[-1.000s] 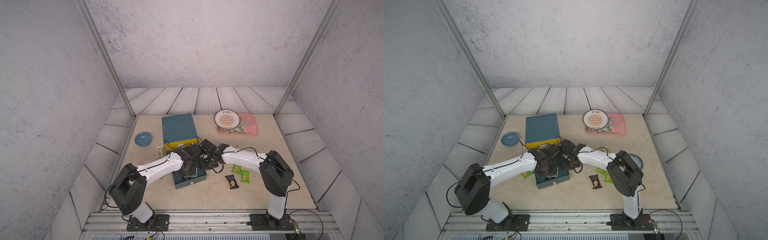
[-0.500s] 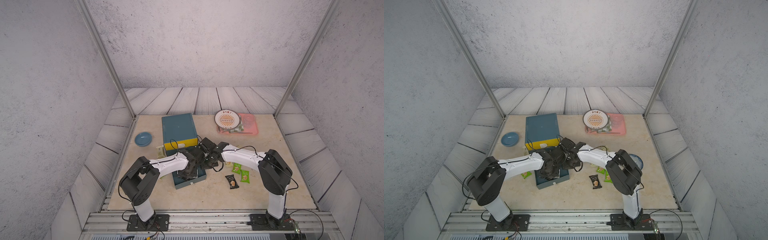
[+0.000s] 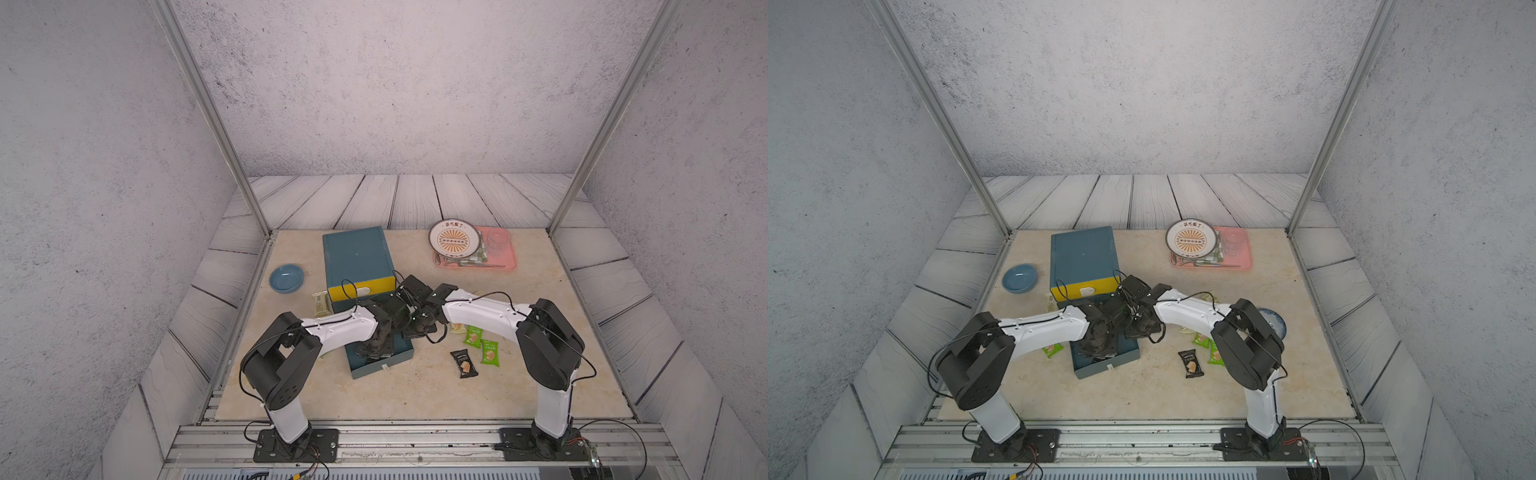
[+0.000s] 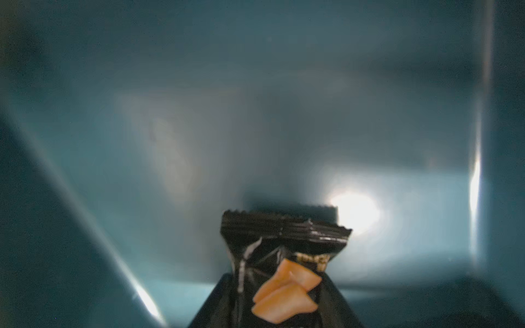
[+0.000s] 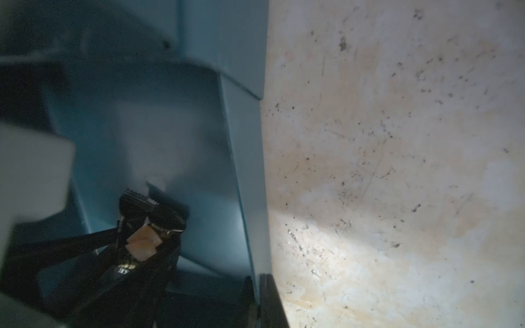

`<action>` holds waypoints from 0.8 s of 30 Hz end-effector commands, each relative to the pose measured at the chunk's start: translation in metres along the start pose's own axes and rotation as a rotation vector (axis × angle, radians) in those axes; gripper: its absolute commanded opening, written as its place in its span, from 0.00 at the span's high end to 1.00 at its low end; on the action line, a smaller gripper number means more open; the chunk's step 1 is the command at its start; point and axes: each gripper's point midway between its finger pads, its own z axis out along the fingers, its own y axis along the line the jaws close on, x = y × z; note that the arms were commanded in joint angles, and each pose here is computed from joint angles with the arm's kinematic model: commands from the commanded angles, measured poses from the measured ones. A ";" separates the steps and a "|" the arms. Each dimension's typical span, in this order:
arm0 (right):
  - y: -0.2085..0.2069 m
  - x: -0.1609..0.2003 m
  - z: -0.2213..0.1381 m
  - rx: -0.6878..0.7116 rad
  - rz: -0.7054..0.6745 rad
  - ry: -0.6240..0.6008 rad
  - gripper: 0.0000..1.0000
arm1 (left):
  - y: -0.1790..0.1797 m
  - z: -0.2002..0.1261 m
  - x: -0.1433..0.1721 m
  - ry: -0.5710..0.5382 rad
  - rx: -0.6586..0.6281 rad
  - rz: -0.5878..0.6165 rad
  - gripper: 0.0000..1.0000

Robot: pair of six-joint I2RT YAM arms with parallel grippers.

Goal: Take the cookies out of the drawer
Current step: Pick up the cookie from the drawer, then place the cookie at the center of the board.

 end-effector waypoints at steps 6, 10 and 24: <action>-0.007 -0.005 0.015 0.043 0.017 -0.025 1.00 | 0.007 -0.070 -0.017 -0.100 0.069 0.037 0.57; -0.008 -0.003 0.016 0.048 0.016 -0.021 1.00 | 0.015 -0.094 -0.023 -0.140 0.095 0.021 0.57; -0.005 -0.007 0.018 0.044 0.020 -0.016 1.00 | 0.083 -0.155 -0.024 -0.262 0.156 -0.140 0.56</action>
